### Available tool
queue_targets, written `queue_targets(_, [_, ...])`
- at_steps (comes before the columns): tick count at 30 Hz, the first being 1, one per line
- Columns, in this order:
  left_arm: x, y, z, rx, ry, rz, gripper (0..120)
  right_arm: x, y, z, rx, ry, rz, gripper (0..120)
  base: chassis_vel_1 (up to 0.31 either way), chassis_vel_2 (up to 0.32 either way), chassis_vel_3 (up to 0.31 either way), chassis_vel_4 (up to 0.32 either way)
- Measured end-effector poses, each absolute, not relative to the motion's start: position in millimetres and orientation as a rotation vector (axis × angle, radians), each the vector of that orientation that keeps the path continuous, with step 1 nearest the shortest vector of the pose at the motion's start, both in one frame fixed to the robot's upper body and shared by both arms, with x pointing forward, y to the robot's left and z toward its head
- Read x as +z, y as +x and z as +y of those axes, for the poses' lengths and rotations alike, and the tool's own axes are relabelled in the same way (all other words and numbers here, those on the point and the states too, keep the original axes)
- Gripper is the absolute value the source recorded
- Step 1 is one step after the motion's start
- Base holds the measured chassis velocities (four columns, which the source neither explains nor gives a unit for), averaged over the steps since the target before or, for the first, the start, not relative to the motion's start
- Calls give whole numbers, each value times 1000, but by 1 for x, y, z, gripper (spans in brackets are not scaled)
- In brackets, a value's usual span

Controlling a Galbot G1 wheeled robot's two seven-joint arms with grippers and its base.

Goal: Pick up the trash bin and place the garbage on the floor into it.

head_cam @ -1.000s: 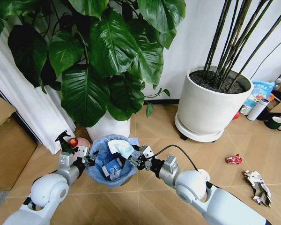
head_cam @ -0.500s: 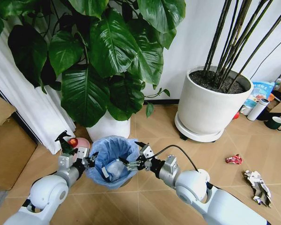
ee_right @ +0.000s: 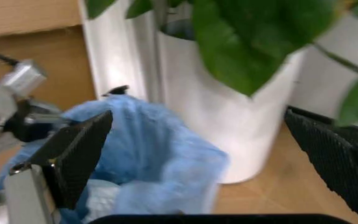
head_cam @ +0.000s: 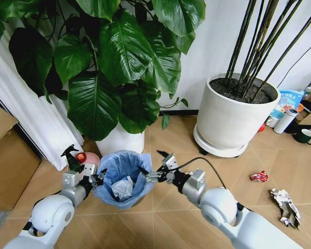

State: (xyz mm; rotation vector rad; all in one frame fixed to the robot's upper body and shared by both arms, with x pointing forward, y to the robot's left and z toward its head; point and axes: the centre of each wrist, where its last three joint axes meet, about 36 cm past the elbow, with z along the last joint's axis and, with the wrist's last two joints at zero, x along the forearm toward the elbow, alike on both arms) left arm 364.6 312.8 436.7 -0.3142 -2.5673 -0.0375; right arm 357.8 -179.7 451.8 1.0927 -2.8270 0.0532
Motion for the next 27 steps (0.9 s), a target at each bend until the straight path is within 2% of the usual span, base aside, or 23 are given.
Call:
queue_targets(14, [439, 358, 314, -24, -305, -2578, 0, 429, 342, -255, 95, 567, -2835, 100, 0, 0, 0, 0])
queue_targets(18, [443, 355, 310, -24, -316, -2590, 0, 370, 349, -284, 127, 334, -2720, 100, 0, 0, 0, 0])
queue_targets(21, [444, 353, 310, -24, -318, -2592, 0, 352, 352, -289, 133, 290, -2693, 100, 0, 0, 0, 0])
queue_targets(27, [449, 346, 309, -23, -317, -2599, 0, 276, 366, -288, 121, 186, -2587, 100, 0, 0, 0, 0])
